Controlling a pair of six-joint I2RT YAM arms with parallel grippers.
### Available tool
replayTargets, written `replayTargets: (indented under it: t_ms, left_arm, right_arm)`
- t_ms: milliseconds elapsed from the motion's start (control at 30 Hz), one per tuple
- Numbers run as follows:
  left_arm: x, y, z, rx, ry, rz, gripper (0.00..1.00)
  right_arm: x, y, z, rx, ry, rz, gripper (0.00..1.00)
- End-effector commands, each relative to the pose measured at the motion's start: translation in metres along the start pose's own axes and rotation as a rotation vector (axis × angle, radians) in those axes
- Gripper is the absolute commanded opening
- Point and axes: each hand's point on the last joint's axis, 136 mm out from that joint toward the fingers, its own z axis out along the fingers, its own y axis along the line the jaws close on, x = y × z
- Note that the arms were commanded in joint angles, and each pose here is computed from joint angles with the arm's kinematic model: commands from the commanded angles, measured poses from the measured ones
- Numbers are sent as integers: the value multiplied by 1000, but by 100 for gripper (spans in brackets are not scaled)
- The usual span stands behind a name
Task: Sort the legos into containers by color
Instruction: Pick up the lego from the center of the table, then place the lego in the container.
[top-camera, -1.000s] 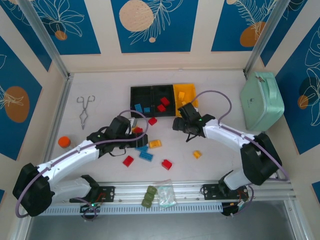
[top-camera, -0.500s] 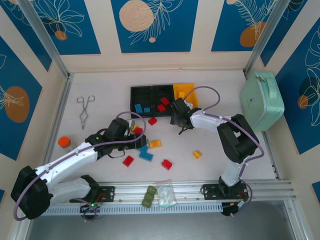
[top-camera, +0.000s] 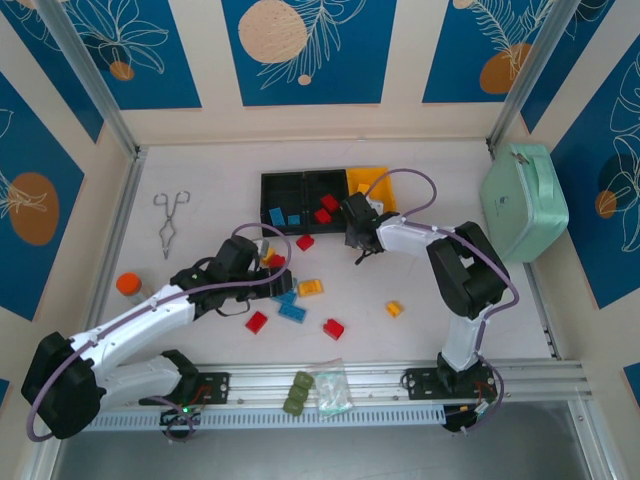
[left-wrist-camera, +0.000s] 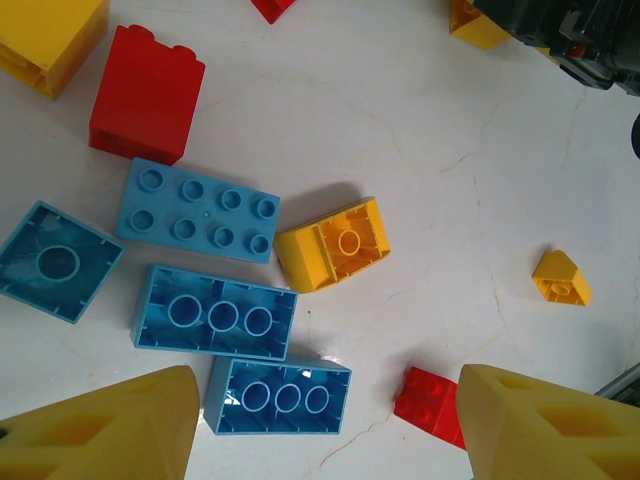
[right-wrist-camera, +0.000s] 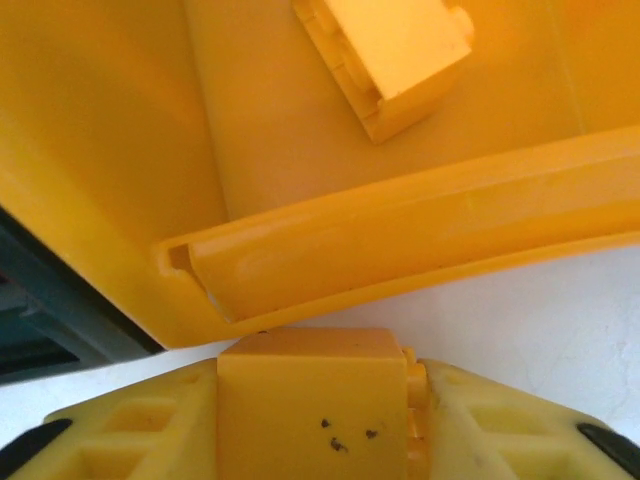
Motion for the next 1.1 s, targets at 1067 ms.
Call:
replayTargets:
  t_ms: [1067]
  left_arm:
    - [-29,-70,19,190,-21,76,68]
  right_arm:
    - [-80,-9,-66,-163,-9,55,36]
